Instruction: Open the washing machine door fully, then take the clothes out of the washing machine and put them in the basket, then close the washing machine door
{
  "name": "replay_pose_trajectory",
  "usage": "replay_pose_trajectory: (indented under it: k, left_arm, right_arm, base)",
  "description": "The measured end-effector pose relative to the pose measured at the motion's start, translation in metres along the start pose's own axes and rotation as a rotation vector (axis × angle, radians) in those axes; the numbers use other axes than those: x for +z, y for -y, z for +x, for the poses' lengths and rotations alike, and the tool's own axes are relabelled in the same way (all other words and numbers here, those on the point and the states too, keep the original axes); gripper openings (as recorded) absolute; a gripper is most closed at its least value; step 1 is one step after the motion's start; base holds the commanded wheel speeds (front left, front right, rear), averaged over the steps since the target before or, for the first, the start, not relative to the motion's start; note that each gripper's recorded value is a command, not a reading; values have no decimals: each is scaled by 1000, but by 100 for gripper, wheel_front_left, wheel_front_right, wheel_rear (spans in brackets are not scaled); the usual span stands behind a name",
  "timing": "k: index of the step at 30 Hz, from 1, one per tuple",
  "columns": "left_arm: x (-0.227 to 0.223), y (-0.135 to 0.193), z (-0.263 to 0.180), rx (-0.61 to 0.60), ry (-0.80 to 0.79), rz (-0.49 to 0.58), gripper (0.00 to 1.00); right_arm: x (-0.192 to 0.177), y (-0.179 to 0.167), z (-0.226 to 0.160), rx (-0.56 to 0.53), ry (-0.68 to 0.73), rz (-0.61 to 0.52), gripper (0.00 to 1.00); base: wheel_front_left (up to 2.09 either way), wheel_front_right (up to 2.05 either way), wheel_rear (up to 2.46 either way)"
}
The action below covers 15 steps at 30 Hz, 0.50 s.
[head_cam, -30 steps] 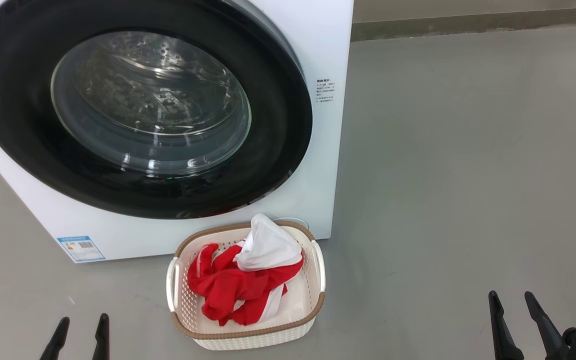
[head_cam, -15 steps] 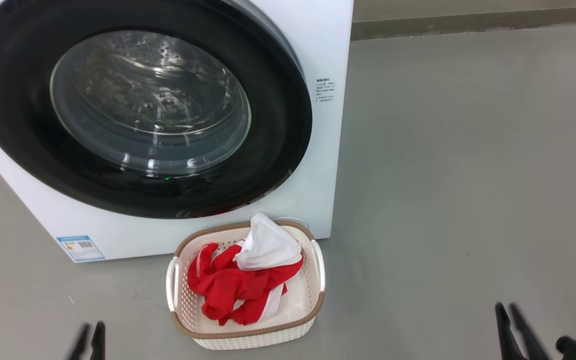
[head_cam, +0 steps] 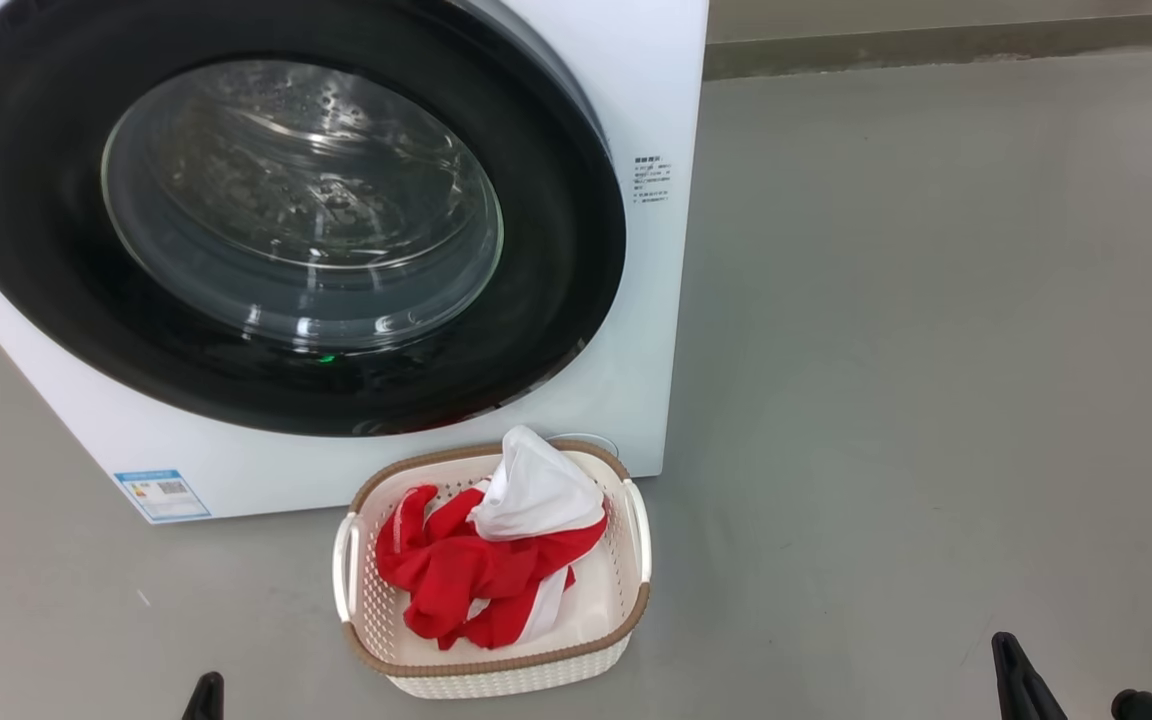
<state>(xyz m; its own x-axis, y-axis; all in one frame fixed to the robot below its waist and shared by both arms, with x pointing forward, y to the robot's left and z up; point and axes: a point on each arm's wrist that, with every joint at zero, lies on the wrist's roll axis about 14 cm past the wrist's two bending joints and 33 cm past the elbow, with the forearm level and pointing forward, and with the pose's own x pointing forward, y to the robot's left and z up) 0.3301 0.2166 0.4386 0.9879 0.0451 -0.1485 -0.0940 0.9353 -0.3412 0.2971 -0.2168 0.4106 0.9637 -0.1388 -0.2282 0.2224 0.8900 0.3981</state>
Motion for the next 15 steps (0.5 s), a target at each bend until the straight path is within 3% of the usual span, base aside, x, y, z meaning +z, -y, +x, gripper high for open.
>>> replay_pose_trajectory:
  k: [15]
  left_arm:
    - [-3,-1,1,27,-17,-150,0]
  right_arm:
    - [3,-1,6,-15,-5,145,0]
  base:
    - [0,0,0]
